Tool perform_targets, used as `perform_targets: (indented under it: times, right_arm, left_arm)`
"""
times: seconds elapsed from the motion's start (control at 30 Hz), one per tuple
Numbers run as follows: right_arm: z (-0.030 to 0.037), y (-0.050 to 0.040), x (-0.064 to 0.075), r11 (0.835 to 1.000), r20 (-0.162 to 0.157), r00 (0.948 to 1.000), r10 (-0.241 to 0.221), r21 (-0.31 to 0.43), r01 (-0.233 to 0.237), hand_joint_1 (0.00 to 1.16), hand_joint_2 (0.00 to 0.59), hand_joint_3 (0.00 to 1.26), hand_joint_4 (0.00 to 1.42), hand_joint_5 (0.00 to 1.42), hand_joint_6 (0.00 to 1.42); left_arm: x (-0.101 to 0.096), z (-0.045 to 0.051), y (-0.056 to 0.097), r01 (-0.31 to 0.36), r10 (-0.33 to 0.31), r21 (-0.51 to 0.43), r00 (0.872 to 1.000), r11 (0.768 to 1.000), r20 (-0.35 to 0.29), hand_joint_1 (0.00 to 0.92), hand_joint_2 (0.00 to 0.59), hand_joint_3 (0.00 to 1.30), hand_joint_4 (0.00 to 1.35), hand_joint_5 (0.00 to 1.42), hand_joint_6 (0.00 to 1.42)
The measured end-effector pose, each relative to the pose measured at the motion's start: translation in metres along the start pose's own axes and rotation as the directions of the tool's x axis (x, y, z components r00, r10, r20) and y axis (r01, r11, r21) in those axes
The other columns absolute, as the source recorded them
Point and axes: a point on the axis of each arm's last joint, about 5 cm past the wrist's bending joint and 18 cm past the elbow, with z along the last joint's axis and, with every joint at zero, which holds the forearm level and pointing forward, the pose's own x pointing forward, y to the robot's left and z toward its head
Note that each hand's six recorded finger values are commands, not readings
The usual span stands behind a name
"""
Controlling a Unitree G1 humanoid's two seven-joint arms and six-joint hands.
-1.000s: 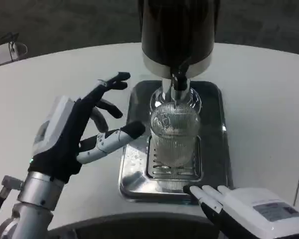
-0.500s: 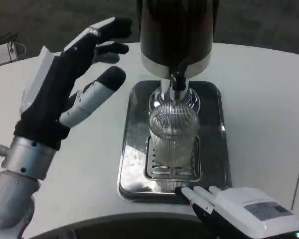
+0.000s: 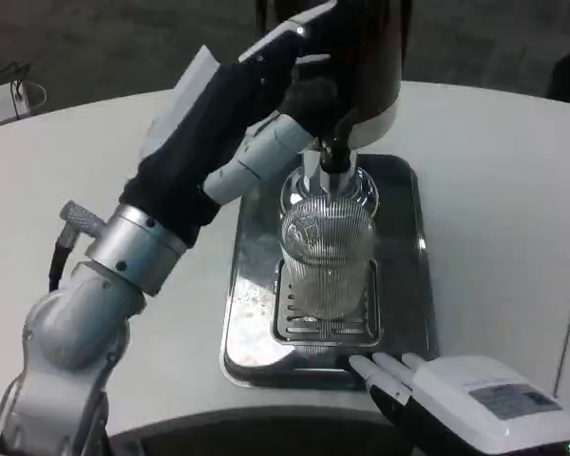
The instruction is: Grasp the cup under the faucet to collect the drink, then remove the cup.
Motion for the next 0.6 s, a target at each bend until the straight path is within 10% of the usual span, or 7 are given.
perform_targets:
  times: [0.6]
  right_arm:
    - [-0.0026, 0.0000, -0.006, 1.000, -0.009, 1.0000, -0.003, 0.021, 0.003, 0.56, 0.434, 0.02, 0.00, 0.00, 0.00]
  left_arm:
    - [-0.019, -0.0047, -0.033, 0.062, -0.062, -0.002, 0.994, 0.998, -0.091, 0.000, 0.061, 0.00, 0.00, 0.06, 0.14]
